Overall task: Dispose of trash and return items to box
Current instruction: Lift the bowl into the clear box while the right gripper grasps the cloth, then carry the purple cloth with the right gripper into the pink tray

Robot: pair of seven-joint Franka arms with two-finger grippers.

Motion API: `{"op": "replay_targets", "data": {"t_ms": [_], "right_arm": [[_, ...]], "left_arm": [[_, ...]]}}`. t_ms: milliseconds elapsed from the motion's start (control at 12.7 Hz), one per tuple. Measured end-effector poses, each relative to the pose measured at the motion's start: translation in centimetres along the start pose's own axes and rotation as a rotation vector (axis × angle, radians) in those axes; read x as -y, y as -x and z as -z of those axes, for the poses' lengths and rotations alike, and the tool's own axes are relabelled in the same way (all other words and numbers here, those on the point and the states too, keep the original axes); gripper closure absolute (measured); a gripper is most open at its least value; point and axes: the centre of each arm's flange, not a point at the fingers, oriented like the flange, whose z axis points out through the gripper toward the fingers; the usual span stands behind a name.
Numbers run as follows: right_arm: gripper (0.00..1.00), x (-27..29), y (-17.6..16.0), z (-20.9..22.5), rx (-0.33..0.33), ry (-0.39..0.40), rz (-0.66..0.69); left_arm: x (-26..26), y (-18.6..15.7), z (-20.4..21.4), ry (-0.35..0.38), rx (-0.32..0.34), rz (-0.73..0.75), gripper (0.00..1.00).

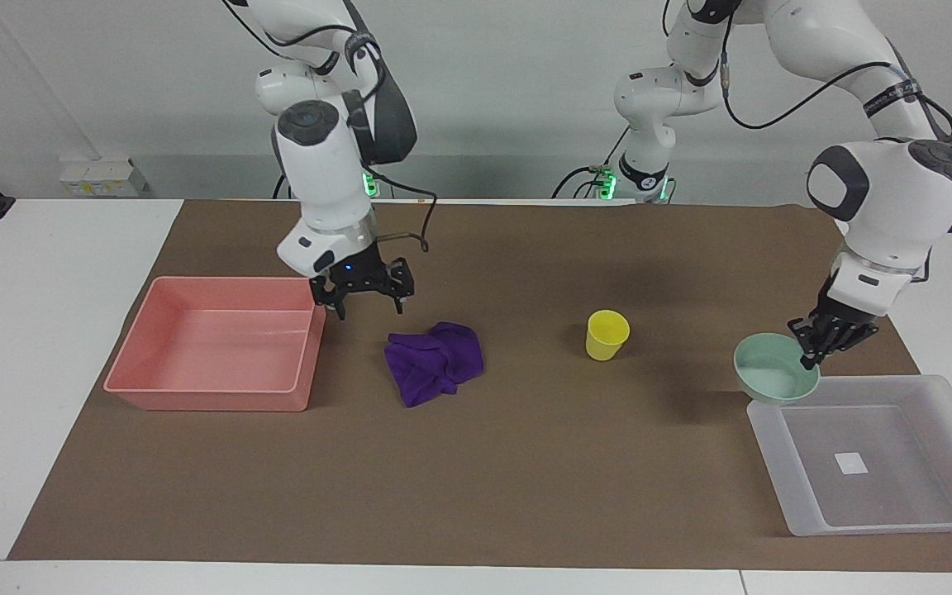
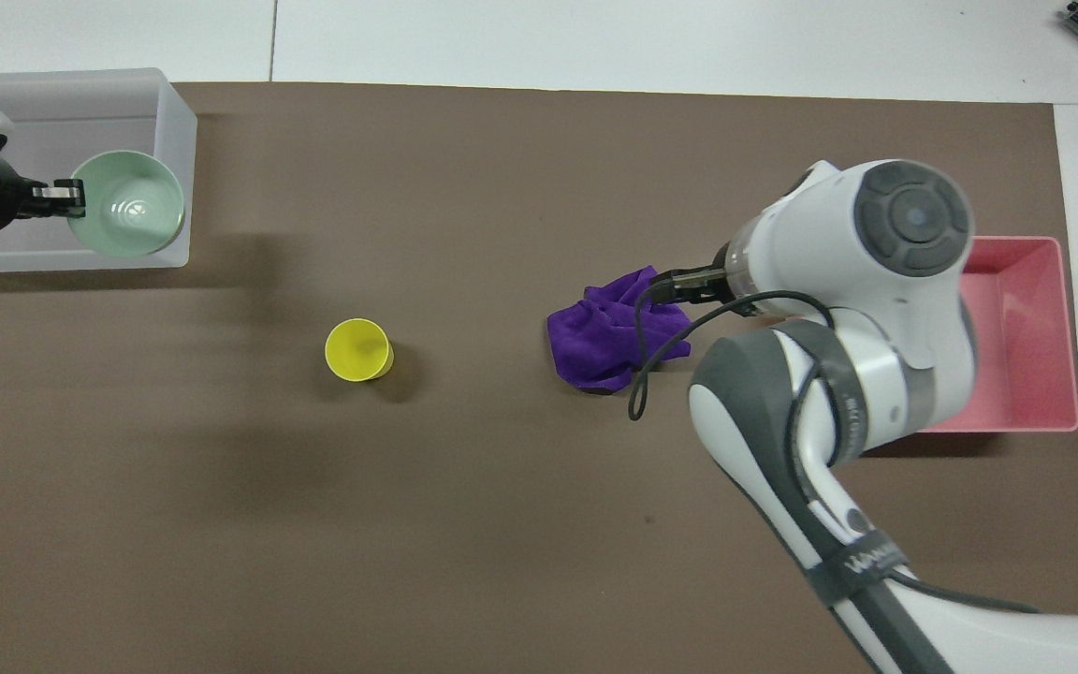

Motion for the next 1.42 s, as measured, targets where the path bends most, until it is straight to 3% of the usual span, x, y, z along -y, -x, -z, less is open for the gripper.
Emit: {"op": "replay_targets", "data": {"t_ms": [315,709,1261,1339,1418], "right_arm": [[0.0,3.0,1.4,-7.5,-0.042,-0.013,0.041],[0.0,4.0,2.2,-11.9,-0.026,-0.009,0.064],[0.86,3.7,2.2,-12.1,-0.005,-0.002,-0.002],[0.94,3.6,2.1,-11.4,0.009,0.003,-0.011],[0.94,3.4,1.9,-10.2,0.019,0.007,-0.018]], "left_arm": [[4.9,-6.1,-2.9,-0.004,-0.035,0.061,0.97],[11.0,-7.6,-10.8,-0.012,-0.031,0.133,0.97],[12.6,-6.3,-14.4,-0.024,-0.042,0.151,0.97],[12.6,-6.2,-14.7,-0.024,-0.037,0.152,0.97],[12.5,-6.2,-14.7,-0.023,-0.037,0.15,0.96]]}}
